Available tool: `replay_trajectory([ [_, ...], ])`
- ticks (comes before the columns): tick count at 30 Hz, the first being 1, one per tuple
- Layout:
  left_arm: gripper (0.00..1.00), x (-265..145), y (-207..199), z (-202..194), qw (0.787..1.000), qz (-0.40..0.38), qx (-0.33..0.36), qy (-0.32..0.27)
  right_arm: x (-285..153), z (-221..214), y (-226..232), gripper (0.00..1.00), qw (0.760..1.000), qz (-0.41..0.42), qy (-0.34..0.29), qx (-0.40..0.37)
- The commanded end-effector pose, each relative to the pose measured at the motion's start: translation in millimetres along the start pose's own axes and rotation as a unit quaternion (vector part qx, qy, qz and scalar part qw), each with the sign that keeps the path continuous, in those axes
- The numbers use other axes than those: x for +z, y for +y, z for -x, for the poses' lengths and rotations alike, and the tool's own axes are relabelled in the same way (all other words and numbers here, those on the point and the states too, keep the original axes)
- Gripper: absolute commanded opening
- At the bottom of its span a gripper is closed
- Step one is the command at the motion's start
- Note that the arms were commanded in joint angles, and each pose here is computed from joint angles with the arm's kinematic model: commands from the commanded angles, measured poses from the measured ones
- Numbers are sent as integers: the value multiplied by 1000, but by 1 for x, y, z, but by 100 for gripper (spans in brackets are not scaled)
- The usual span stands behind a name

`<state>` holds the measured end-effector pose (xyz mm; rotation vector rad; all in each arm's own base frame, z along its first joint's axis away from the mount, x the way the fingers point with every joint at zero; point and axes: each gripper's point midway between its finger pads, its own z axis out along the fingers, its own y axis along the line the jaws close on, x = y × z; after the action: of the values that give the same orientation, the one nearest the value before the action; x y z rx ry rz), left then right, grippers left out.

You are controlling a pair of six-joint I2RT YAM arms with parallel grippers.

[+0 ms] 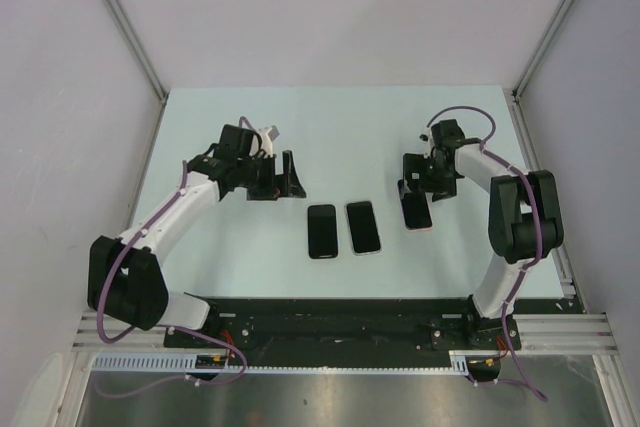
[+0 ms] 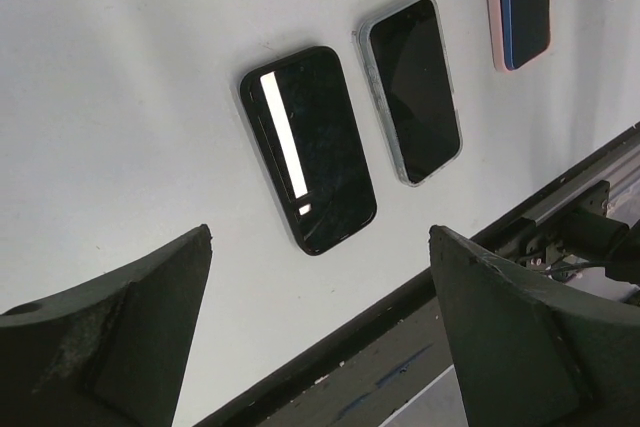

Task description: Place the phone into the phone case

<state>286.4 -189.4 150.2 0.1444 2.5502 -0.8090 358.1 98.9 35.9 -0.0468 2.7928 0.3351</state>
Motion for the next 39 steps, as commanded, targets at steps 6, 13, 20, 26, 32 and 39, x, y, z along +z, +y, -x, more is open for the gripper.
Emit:
replay_trajectory([
  [6,91,2,-43,38,999,-34,-1,-33,1,-6,13,87,998,59,2,13],
  [13,87,37,-81,66,998,-62,-8,-29,22,-11,19,76,995,79,-12,59],
  [20,83,93,-108,74,997,-83,-4,4,34,-13,35,67,992,79,-24,92],
  [26,74,138,-131,60,989,-134,-36,48,10,-7,31,72,983,125,-52,125],
  [32,70,179,-143,49,988,-138,-26,69,-4,-18,22,79,968,189,-65,152],
  [39,60,221,-127,40,988,-119,-43,89,-1,-27,15,100,952,231,-78,185],
])
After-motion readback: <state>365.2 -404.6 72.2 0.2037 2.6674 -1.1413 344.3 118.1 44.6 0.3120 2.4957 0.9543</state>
